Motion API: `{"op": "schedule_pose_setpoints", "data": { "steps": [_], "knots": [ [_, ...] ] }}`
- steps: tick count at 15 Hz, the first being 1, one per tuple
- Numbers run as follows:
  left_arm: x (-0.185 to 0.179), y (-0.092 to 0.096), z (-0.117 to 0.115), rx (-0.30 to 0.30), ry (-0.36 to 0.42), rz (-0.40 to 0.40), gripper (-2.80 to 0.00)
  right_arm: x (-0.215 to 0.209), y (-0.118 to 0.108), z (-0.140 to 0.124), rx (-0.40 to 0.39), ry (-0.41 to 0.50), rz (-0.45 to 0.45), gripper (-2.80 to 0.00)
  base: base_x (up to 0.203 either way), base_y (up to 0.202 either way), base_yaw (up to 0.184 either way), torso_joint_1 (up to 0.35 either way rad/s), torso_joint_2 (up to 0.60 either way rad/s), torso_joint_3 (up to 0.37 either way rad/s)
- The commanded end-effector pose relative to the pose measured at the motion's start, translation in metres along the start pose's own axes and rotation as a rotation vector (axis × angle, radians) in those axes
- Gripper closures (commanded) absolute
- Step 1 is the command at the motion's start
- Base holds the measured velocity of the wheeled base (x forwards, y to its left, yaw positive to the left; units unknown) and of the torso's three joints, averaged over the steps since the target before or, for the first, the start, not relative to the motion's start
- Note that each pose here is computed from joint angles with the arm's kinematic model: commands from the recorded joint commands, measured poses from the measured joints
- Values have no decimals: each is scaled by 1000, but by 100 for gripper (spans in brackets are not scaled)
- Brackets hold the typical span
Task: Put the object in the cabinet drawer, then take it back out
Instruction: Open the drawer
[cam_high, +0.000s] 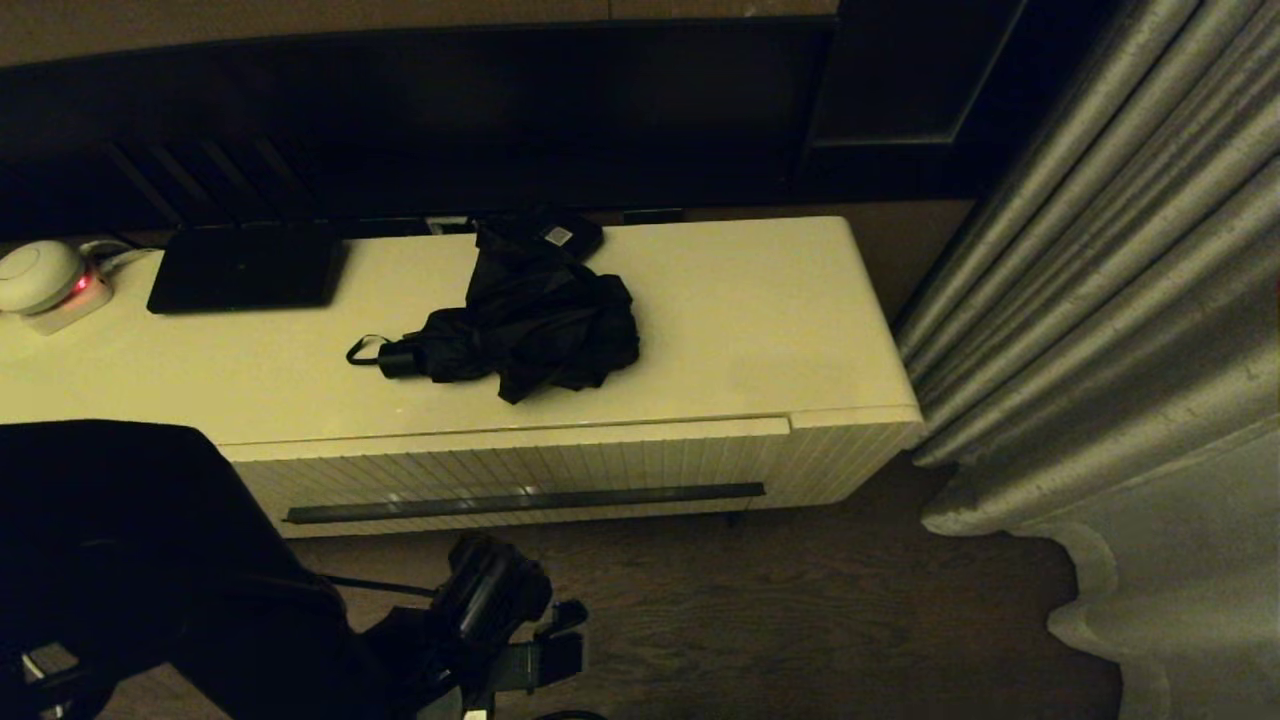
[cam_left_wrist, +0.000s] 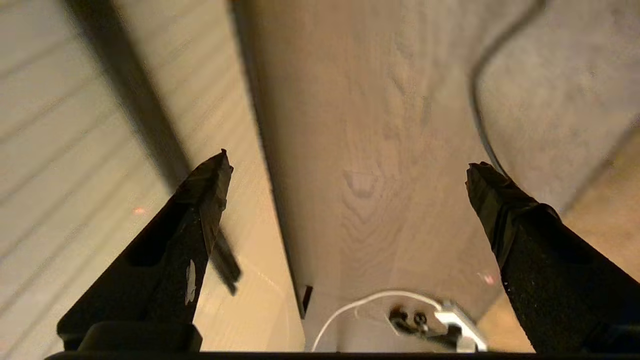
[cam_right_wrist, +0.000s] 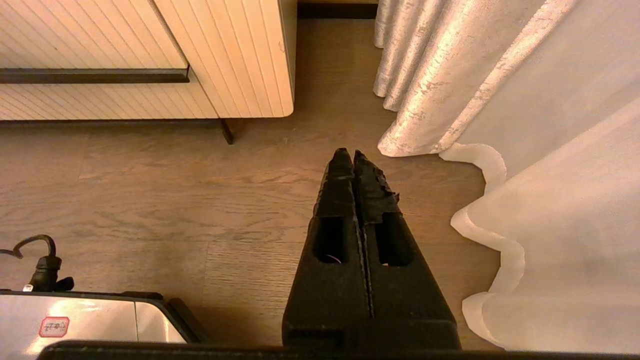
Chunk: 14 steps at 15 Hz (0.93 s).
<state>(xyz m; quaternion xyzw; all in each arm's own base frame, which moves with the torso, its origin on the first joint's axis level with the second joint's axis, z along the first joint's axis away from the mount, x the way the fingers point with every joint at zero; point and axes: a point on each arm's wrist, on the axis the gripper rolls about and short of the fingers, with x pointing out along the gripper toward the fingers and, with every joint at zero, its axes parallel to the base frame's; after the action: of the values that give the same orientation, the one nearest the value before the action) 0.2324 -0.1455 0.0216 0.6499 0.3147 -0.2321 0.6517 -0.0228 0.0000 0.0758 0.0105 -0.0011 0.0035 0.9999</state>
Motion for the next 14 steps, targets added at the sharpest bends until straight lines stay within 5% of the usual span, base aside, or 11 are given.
{"op": "schedule_pose_setpoints", "data": {
  "steps": [1, 14],
  "knots": [
    [0, 4, 1, -4, -5, 19, -280, 0, 0, 0, 0, 1, 1, 0, 0, 0, 0, 0, 0, 0],
    [20, 9, 7, -31, 2, 43, -280, 0, 0, 0, 0, 1, 1, 0, 0, 0, 0, 0, 0, 0]
  ]
}}
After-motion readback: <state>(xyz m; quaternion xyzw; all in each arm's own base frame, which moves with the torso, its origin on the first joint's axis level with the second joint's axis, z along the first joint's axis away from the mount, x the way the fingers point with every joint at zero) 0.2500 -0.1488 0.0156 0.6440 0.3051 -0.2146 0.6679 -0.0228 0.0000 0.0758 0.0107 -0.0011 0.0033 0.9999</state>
